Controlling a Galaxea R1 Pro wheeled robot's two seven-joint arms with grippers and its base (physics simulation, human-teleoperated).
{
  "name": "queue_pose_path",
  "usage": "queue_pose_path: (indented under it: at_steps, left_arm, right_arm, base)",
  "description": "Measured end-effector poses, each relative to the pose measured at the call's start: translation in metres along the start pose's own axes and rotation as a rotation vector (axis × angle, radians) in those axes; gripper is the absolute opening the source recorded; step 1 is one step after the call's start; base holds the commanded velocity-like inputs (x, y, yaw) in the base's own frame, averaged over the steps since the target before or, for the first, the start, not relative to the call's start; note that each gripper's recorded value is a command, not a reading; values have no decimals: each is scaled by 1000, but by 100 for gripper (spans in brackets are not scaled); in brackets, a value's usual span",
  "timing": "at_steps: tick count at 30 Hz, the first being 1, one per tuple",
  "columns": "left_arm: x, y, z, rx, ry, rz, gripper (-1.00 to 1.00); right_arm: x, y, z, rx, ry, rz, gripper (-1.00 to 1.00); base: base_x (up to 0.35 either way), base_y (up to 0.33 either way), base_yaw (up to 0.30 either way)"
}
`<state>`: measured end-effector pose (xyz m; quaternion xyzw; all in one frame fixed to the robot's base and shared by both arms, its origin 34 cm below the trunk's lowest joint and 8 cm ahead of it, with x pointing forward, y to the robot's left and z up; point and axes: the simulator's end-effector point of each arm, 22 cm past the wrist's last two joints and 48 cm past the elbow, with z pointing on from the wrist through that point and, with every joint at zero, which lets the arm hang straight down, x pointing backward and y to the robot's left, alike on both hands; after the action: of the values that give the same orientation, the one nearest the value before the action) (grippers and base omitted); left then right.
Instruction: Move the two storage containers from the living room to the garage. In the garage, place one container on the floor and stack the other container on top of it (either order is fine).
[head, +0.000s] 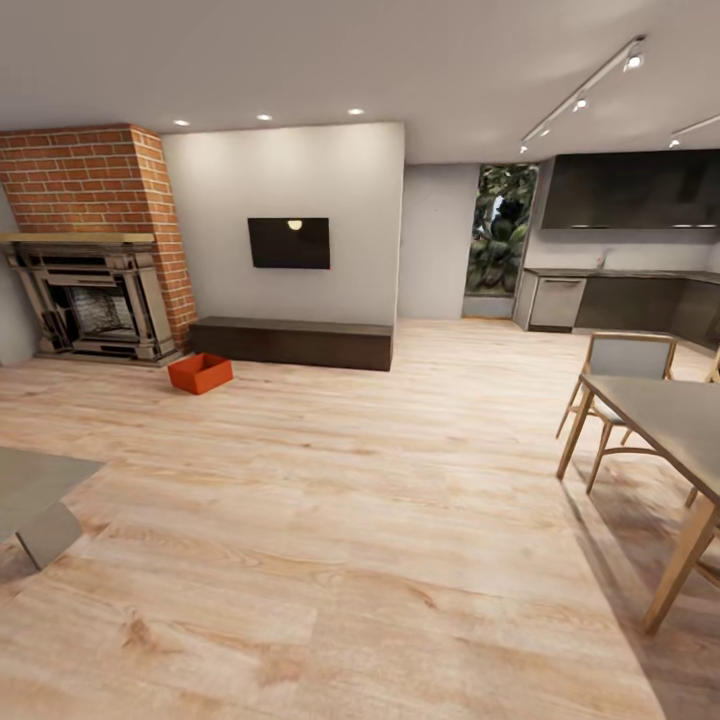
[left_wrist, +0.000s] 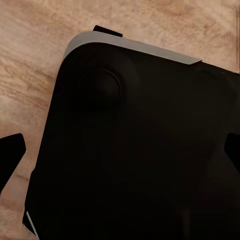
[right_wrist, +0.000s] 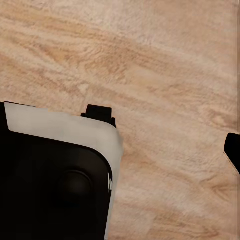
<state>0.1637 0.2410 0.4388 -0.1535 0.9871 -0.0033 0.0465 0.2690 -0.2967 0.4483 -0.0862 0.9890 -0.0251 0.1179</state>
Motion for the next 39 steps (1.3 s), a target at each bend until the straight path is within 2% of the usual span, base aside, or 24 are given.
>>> queue_pose_path:
  at_steps: [39]
  left_arm:
    - [0,0,0,0,0,0,100]
  right_arm:
    - [0,0,0,0,0,0,100]
  base:
    - [322,0,0]
